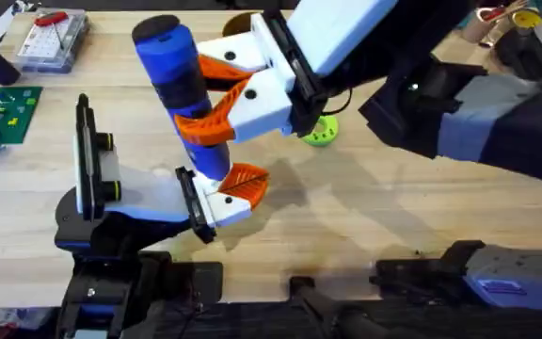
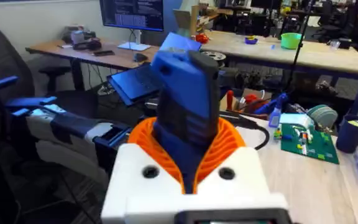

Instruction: Pick up the gripper from the table and insert it into the empty holder that is missing its gripper. Then pick up a screw, insert it into the mounting hole, and use the screwdriver to tighten it. Finally, clean up the table by picking up the vegetable and placing it into the bucket.

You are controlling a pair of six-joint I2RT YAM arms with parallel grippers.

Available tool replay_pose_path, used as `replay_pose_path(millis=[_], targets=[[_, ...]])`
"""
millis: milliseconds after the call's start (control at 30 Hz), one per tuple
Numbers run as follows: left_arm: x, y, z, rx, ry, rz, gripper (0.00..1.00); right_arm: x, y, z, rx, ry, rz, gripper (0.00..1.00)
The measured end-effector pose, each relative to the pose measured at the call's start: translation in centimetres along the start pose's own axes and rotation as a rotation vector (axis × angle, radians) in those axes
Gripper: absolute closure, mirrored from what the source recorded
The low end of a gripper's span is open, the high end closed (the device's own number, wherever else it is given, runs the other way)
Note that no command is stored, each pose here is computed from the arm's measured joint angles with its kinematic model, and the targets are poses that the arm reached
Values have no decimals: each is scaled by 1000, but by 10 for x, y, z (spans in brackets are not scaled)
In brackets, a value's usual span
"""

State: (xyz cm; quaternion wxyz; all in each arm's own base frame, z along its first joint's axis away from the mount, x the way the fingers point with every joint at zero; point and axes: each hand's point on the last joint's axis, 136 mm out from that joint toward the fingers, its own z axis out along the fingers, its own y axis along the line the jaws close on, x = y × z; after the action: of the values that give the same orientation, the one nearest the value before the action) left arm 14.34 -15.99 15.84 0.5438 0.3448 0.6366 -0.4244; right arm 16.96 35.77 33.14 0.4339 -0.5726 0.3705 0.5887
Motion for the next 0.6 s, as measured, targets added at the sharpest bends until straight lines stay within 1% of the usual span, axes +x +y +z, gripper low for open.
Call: replay_pose_path(millis=[233, 600], targets=[[1, 0, 0, 3, 5, -13, 987, 3, 4, -1, -16, 13, -18, 948], [2, 0, 0, 4, 6, -14, 987, 3, 13, -1, -66, 16, -84, 948]])
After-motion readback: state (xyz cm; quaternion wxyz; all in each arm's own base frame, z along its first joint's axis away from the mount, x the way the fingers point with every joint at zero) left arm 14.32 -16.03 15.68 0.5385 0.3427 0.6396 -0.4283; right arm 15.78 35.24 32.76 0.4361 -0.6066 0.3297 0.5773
